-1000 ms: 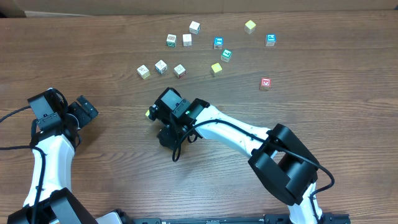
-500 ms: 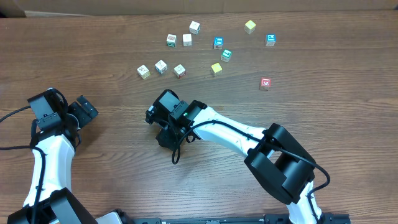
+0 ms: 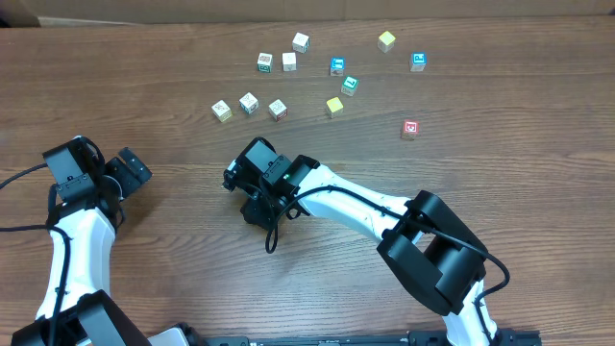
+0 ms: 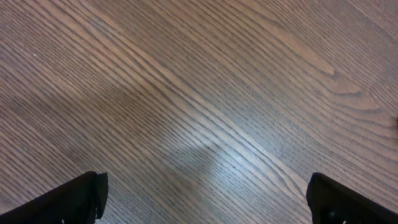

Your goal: Form a circle

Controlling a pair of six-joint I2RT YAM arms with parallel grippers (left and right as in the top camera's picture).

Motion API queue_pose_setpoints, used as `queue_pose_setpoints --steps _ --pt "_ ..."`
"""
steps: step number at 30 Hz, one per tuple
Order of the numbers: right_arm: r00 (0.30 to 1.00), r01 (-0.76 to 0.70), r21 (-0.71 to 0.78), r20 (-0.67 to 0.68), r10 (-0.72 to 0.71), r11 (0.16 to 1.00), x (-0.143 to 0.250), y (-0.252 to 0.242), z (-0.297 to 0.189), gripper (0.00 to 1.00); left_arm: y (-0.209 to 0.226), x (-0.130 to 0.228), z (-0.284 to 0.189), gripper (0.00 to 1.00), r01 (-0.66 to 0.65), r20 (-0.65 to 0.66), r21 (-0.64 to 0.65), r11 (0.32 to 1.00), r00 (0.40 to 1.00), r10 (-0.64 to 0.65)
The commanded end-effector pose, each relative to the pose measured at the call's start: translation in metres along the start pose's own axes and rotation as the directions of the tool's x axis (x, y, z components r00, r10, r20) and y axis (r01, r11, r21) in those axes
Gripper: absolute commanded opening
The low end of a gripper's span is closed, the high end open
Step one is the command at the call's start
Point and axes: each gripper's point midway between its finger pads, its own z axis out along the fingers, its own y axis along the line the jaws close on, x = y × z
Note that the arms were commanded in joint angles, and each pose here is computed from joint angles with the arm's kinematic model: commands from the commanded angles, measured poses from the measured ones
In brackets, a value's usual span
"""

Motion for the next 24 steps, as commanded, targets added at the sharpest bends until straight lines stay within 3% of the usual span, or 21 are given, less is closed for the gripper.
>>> queue_pose_setpoints --steps 1,12,18,24 --pt "1.0 0.008 -0.005 0.006 -0.008 1.0 -0.002 0.001 0.001 0.49 0.0 -0.003 -0.004 0.99 0.012 0.013 0.005 1.0 1.0 -0.012" --pt "1.0 0.003 -0.007 -0.012 -0.003 1.0 0.003 -0.001 0.013 0.48 0.0 -0.003 -0.004 1.0 0.012 0.013 0.005 1.0 1.0 -0.012" --pt "1.0 0.0 -0.007 -0.012 0.0 1.0 0.003 -0.001 0.013 0.35 0.0 -0.003 -0.004 1.0 0.012 0.013 0.005 1.0 1.0 -0.012" --pt "1.0 0.0 -0.007 -0.009 0.0 1.0 0.002 -0.001 0.013 0.33 0.0 -0.003 -0.004 0.99 0.012 0.013 0.005 1.0 1.0 -0.012"
